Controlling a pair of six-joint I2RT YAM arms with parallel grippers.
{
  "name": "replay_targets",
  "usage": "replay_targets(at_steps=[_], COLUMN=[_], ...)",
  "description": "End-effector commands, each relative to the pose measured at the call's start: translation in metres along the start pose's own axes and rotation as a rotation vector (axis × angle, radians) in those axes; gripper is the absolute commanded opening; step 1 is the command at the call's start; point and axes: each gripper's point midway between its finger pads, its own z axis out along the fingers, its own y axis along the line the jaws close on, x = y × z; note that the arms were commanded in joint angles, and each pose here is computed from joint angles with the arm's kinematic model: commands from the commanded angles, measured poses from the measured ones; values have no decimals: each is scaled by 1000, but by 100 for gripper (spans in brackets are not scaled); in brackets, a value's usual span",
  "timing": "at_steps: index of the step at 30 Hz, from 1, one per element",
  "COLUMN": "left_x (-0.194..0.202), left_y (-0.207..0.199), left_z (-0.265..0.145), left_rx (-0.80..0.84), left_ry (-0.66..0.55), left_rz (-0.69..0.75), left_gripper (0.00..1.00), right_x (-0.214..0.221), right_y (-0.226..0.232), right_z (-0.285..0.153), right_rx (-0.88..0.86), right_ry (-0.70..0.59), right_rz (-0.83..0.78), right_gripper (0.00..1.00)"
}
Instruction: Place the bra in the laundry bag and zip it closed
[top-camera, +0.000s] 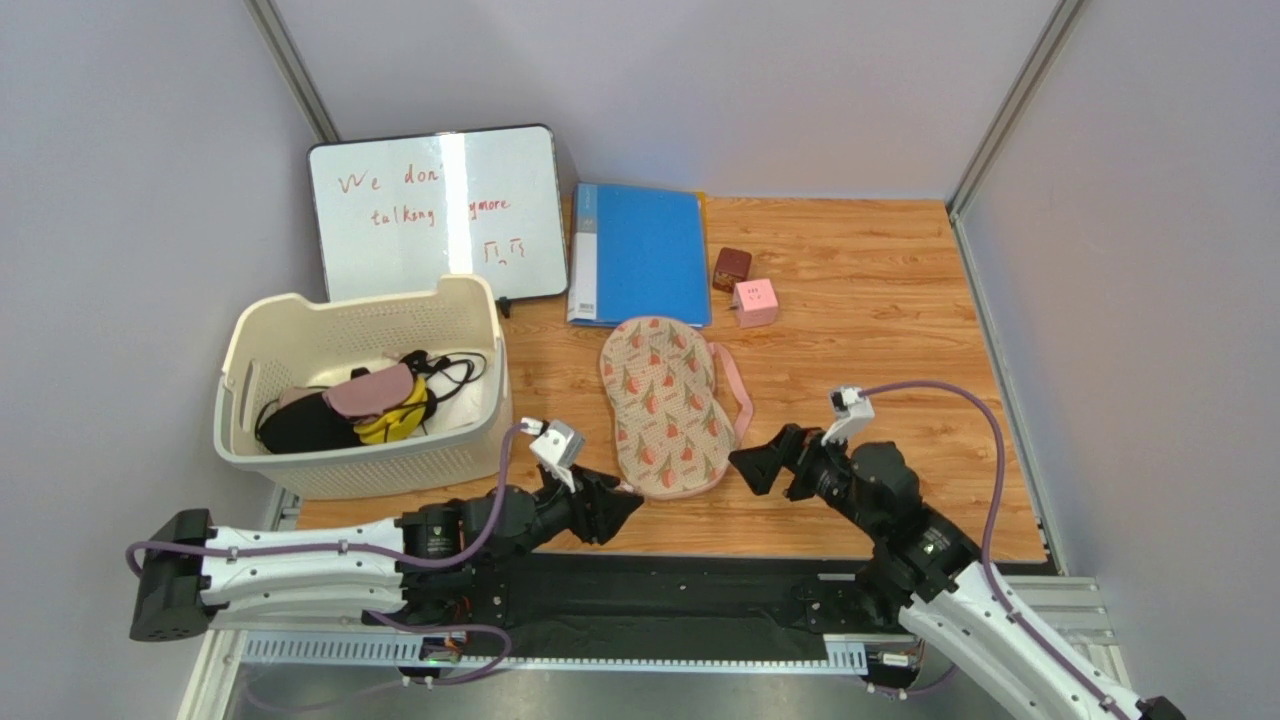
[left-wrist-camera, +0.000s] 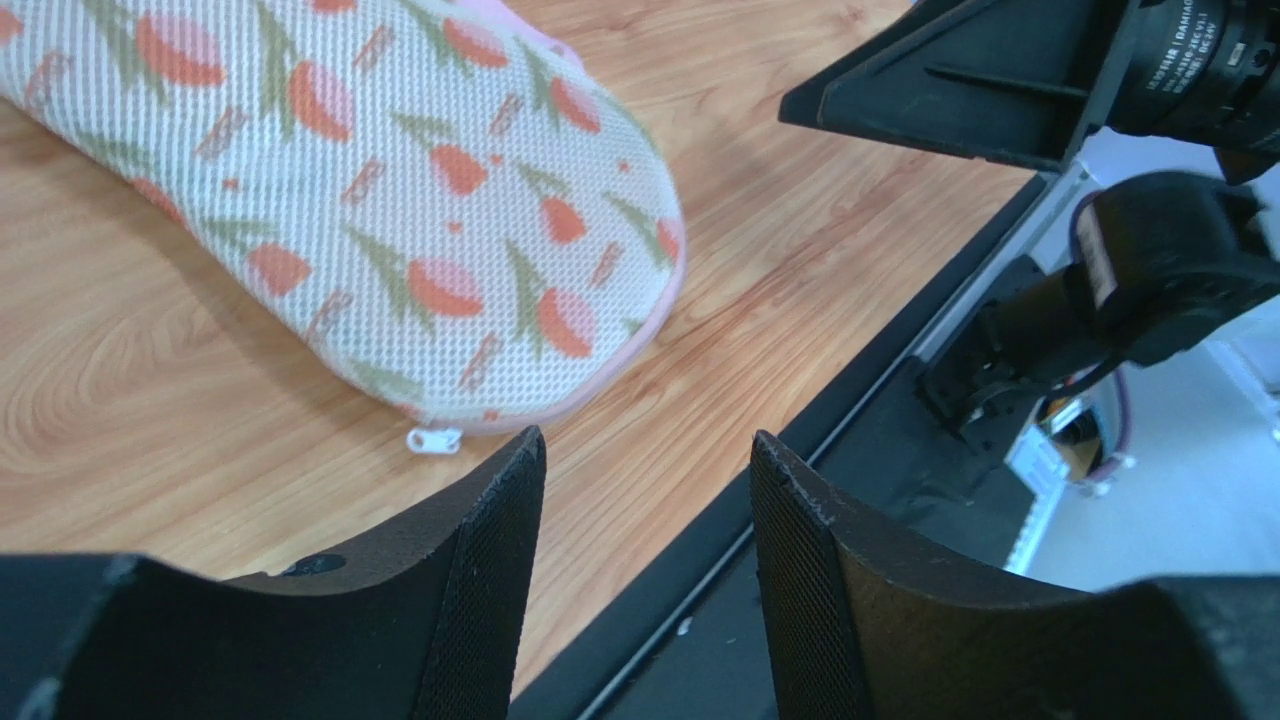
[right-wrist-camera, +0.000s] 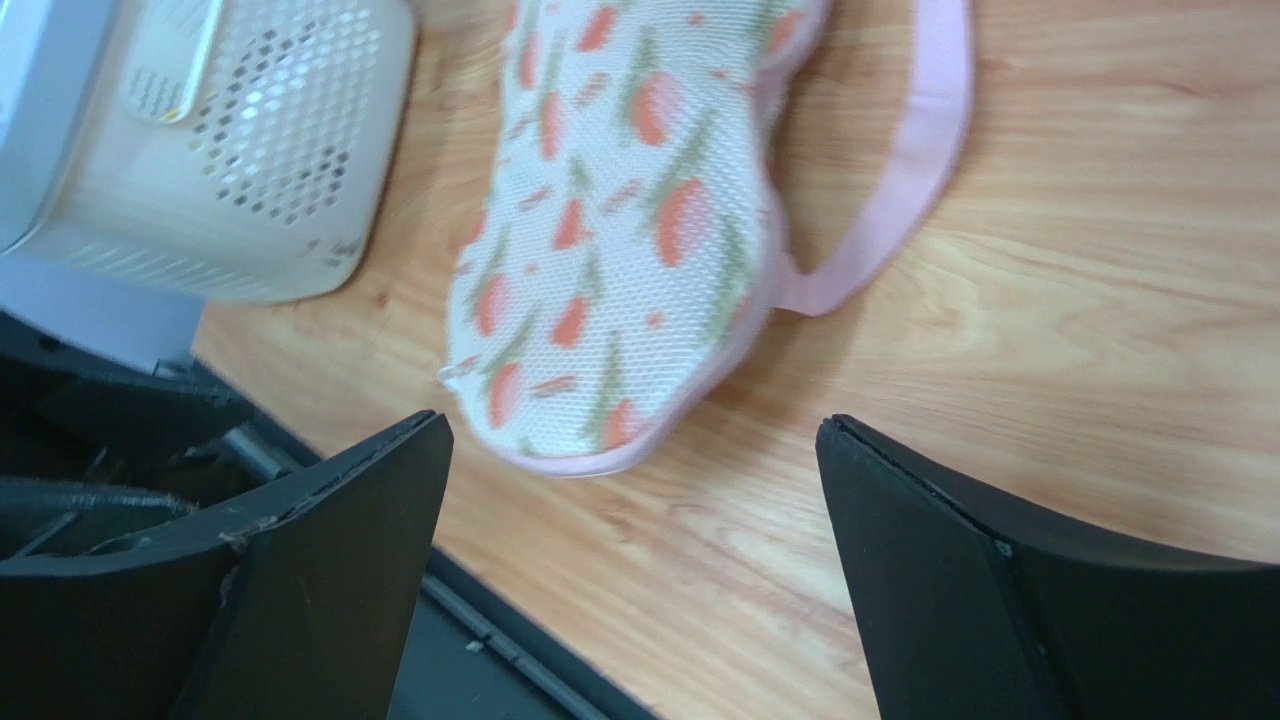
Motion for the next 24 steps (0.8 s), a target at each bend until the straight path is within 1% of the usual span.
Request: replay_targets(at_steps=[1,2,3,4,5,7,8,9,10,11,12,13,16,20,24], left_x=[-31,-16,-19,-19,0,-2,11,9,18,17,13,15,13,14,23], left_y=[-4,5,4,0,10,9,18,18,23,22,20,21,23,26,32], left_z=[-7,-8,-12,-15,-16,-23,-23,-26,-25,-26,-28,-28,-29,-27,-24], left_rx=[113,109,131,164,161,202,190,196,172,179,192,185,179,155,126], left_ry=[-283,-268,-288,-292,-265,-301,-283,-291,-253,-251,-266,-257,-265,-260,-229], left_rz=[-27,1,-5,-5,12,-19,-18,-32,-7,-3,-8,-1,-11,-36,-41], left_gripper=[59,59,59,59,59,59,59,59,58,58,58,58,58,58,58], right_x=[-26,-17,-9,-16,-11,4,11,32,39,44,46,41,46,49,48], right_y=[-13,-21,-29,-29,-36,-56,-61,-76,-76,-81,-86,-89,-100,-102,-98], right_z=[1,3,2,-2,0,3,6,12,15,14,12,11,9,9,10], right_rx=[-21,-15,9,-5,30,128,154,191,173,202,223,236,293,303,283], right_ry=[-281,-277,-265,-313,-298,-257,-239,-198,-182,-172,-175,-204,-208,-197,-191], right_rz=[124,124,132,164,173,228,298,313,326,367,373,378,415,424,408], right_gripper=[100,100,100,100,100,100,100,100,100,100,100,100,100,100,100])
